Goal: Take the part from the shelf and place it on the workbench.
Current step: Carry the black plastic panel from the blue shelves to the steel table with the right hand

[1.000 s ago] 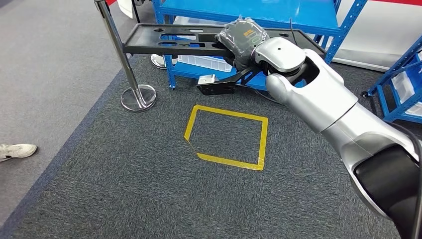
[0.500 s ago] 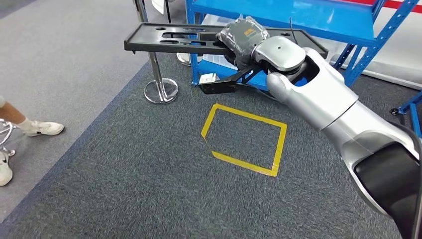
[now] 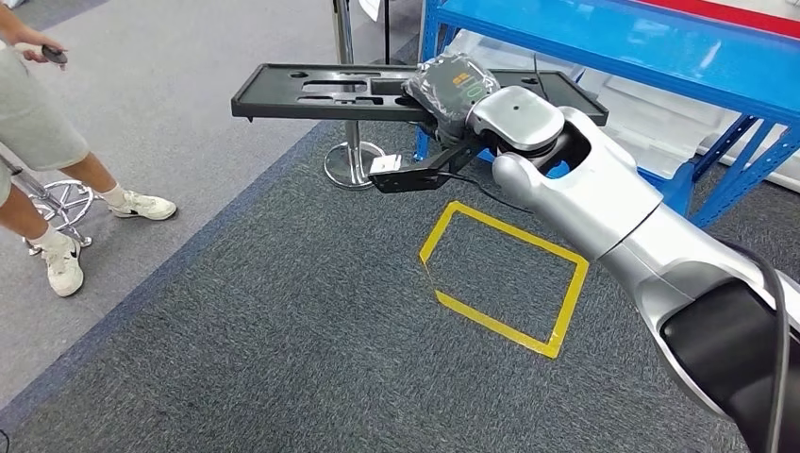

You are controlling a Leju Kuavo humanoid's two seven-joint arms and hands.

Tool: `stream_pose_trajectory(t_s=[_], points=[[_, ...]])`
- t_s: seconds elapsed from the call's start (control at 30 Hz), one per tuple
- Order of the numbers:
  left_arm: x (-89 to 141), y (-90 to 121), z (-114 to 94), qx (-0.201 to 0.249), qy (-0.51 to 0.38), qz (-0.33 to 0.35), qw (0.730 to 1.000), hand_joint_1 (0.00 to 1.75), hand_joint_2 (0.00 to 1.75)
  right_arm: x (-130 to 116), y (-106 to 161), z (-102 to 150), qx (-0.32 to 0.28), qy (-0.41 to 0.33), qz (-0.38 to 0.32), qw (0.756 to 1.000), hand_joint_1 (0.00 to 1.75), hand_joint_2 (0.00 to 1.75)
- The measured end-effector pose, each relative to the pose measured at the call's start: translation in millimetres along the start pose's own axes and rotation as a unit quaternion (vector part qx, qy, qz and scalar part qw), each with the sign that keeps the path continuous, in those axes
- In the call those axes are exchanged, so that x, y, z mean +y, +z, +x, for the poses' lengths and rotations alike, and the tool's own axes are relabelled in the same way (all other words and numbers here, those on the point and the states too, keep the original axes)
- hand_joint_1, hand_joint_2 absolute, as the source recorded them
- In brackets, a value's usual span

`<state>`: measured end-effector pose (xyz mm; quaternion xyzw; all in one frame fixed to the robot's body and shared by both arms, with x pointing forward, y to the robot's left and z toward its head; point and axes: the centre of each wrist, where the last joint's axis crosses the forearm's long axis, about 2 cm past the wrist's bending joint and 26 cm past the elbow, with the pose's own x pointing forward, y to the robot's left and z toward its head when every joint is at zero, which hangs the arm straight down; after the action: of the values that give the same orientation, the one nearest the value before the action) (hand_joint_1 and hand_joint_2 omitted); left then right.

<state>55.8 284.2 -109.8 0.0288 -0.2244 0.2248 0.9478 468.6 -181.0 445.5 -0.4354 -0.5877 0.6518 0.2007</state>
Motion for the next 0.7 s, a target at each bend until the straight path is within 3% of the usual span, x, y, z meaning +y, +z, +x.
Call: stream_pose_trajectory(t_s=[0.7], points=[[2.6, -0.2, 0.5, 0.000, -0.001, 0.003, 1.000, 0.00, 1.75, -3.0, 0.2, 8.0, -0.010, 0.002, 0.001, 1.000, 1.75, 1.75]])
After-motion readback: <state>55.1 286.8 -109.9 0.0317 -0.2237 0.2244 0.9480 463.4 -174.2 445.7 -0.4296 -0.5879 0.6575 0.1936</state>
